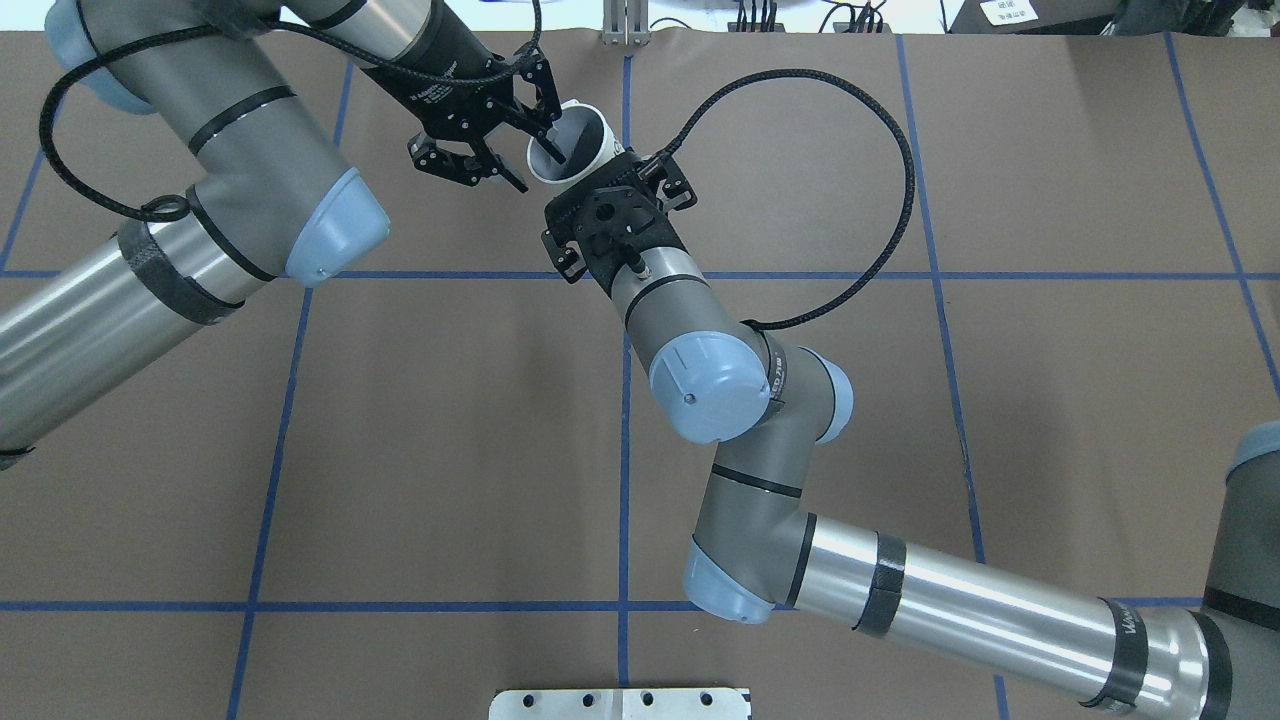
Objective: Left arm hands cup to right arm to dump lemon
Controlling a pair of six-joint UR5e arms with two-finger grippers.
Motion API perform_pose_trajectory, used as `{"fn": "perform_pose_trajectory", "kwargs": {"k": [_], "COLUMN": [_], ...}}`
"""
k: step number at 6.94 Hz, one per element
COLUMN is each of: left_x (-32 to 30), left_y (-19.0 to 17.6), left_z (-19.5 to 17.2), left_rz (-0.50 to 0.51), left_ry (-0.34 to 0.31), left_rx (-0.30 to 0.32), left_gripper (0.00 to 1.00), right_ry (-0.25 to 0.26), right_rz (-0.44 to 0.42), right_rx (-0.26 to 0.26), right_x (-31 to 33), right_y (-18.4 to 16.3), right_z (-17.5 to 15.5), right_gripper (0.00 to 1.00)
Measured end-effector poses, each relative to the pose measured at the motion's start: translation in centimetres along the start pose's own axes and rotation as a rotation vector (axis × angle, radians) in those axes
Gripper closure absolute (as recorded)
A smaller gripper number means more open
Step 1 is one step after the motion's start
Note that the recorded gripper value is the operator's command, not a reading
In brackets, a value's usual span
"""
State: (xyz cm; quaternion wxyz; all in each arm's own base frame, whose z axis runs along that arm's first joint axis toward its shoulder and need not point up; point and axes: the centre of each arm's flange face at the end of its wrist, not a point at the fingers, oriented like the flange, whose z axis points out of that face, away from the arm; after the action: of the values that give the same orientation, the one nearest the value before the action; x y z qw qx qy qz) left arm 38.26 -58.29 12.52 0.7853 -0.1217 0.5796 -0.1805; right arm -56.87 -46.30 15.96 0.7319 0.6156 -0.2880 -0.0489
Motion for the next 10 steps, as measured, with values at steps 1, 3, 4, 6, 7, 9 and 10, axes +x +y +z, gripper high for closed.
{"fn": "perform_pose_trajectory", "kwargs": {"k": [1, 3, 4, 6, 7, 9, 10], "left_x": [0.0, 0.0, 0.0, 0.0, -0.1, 0.0, -0.1], "left_y": [0.0, 0.1, 0.1, 0.2, 0.2, 0.2, 0.2], "left_z": [0.0, 0.1, 0.2, 0.3, 0.4, 0.4, 0.4], "left_rz": [0.001, 0.003, 0.003, 0.003, 0.003, 0.005, 0.005], "left_ry": [0.000, 0.000, -0.001, -0.002, -0.003, -0.003, -0.004], "left_rx": [-0.001, -0.002, -0.003, -0.005, -0.005, -0.005, -0.005], "left_gripper": [0.62, 0.66, 0.82, 1.00, 1.00, 1.00, 1.00], "right_ry": [0.000, 0.000, 0.000, -0.006, -0.010, -0.019, -0.013], "right_rz": [-0.001, -0.001, -0.001, 0.004, 0.003, -0.072, -0.106], "right_rx": [-0.001, -0.002, -0.002, 0.007, 0.013, 0.019, 0.032], "right_x": [0.0, 0.0, 0.1, 0.1, 0.3, 0.4, 0.3], "right_y": [0.1, 0.2, 0.2, -0.3, -0.6, 0.3, 0.5], "right_z": [0.0, 0.0, 0.0, -0.4, -0.8, -2.0, -2.8], "right_gripper": [0.67, 0.67, 0.63, 0.01, 0.00, 0.00, 0.00]}}
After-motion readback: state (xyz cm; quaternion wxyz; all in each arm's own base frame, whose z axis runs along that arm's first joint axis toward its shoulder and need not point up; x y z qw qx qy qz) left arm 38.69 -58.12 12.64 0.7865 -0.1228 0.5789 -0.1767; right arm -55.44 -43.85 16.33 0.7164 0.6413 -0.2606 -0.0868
